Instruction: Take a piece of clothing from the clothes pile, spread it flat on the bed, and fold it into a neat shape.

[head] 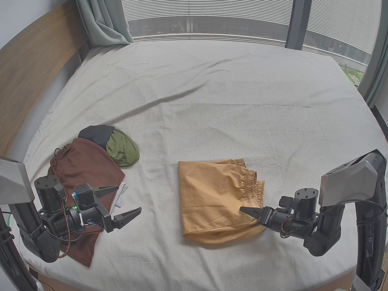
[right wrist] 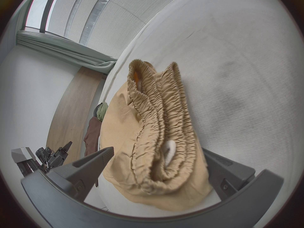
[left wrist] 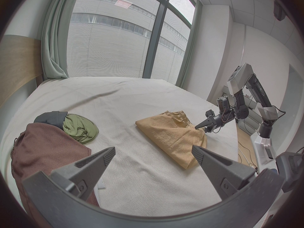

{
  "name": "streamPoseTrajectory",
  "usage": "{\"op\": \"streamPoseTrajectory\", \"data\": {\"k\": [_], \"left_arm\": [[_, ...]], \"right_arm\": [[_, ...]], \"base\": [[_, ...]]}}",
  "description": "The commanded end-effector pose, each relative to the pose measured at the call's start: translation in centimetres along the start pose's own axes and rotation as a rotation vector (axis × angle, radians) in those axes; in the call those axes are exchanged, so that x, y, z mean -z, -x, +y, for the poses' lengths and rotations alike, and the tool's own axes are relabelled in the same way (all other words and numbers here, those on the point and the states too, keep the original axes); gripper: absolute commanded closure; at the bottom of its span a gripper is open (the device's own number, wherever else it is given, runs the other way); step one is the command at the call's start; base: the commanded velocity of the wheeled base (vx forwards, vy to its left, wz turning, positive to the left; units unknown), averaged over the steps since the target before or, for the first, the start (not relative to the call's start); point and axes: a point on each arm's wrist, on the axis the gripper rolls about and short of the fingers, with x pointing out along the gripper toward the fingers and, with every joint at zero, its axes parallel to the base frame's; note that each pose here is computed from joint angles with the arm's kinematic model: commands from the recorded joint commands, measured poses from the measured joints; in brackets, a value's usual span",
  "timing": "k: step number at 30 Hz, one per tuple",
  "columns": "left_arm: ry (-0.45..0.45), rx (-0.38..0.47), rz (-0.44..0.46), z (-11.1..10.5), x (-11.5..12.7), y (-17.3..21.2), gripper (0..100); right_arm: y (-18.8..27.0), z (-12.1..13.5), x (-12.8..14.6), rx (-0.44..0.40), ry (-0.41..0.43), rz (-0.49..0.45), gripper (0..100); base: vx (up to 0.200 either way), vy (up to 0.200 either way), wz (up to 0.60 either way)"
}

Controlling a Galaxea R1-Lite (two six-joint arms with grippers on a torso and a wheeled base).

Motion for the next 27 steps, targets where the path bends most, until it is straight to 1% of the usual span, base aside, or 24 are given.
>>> {"op": "streamPoseTrajectory", "data": {"k": [1, 6, 15, 16, 23, 27], "left_arm": [[-0.001, 0.002, -0.001, -0.04, -0.04, 0.02, 0], [-0.002, 0.0, -0.004, -0.02, -0.1, 0.07, 0], [-0.001, 0.003, -0.001, -0.1, -0.05, 0.04, 0], [-0.001, 0.003, -0.001, -0.1, -0.05, 0.04, 0], [-0.001, 0.008, 0.002, -0.25, 0.01, 0.04, 0], [-0.036, 0.006, 0.006, -0.15, 0.11, 0.07, 0]], "right_arm": [[-1.47, 0.11, 0.94, -0.019, 0.002, 0.025, 0], [-1.67, 0.72, 0.96, -0.038, -0.044, 0.024, 0], [-1.74, 0.85, 0.78, -0.042, -0.041, 0.014, 0], [-1.74, 0.85, 0.78, -0.042, -0.041, 0.014, 100], [-1.7, 0.86, 0.86, -0.041, -0.041, 0.017, 100], [-1.69, 0.88, 0.92, -0.04, -0.041, 0.019, 100]], "base": [[0.0, 0.0, 0.0], [0.0, 0.0, 0.0], [0.0, 0.0, 0.0], [0.0, 0.0, 0.0], [0.0, 0.0, 0.0], [0.0, 0.0, 0.0]]}}
